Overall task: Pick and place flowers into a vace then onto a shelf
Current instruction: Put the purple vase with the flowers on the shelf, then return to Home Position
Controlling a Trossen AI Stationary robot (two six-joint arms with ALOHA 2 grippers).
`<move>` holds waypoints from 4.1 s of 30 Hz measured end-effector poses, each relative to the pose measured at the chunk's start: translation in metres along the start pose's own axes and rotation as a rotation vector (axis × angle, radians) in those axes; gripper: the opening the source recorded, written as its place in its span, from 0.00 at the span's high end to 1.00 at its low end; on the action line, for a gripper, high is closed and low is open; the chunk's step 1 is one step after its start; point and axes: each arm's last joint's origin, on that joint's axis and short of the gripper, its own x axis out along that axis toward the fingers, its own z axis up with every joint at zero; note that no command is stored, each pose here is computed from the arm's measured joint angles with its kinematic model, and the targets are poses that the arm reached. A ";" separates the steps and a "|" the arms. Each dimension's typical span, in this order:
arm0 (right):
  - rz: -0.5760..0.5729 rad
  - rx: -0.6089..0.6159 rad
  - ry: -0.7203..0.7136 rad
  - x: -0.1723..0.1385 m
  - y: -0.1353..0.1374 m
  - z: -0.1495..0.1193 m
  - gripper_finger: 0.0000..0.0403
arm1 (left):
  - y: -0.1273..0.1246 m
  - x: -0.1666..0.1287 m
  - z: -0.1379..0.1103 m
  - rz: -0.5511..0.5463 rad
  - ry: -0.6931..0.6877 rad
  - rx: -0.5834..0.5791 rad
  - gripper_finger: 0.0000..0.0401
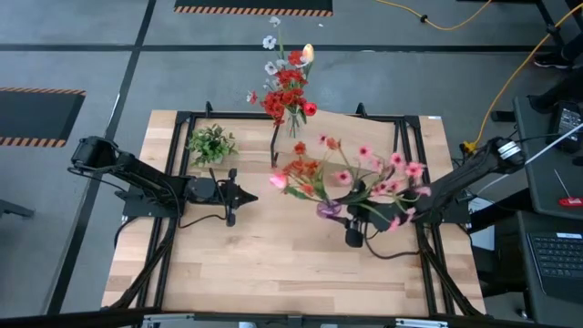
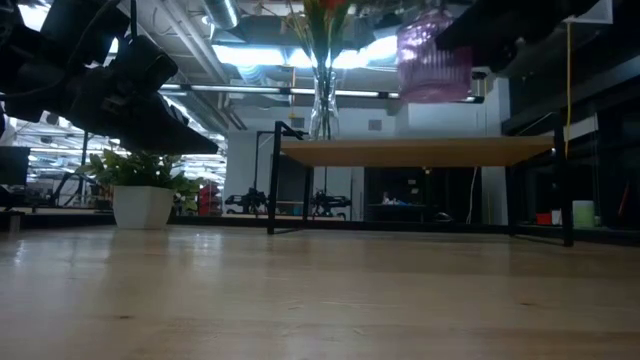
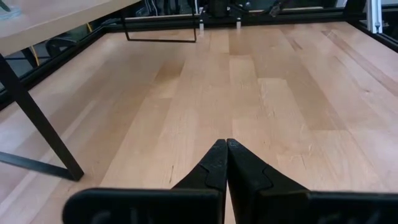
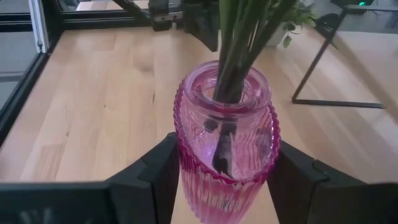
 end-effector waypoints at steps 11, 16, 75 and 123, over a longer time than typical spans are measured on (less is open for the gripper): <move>-0.058 -0.019 0.009 -0.043 -0.036 0.012 0.54 | 0.000 0.000 0.002 -0.001 -0.019 -0.004 0.99; -0.117 -0.005 0.018 -0.057 -0.056 0.014 0.54 | 0.000 0.000 0.002 -0.001 -0.019 -0.004 1.00; -0.366 0.095 -0.063 -0.067 -0.167 -0.029 0.54 | 0.001 0.000 0.002 0.019 -0.020 -0.012 1.00; -0.388 0.124 -0.027 -0.061 -0.177 -0.031 0.14 | 0.000 0.000 0.002 0.018 -0.020 -0.012 1.00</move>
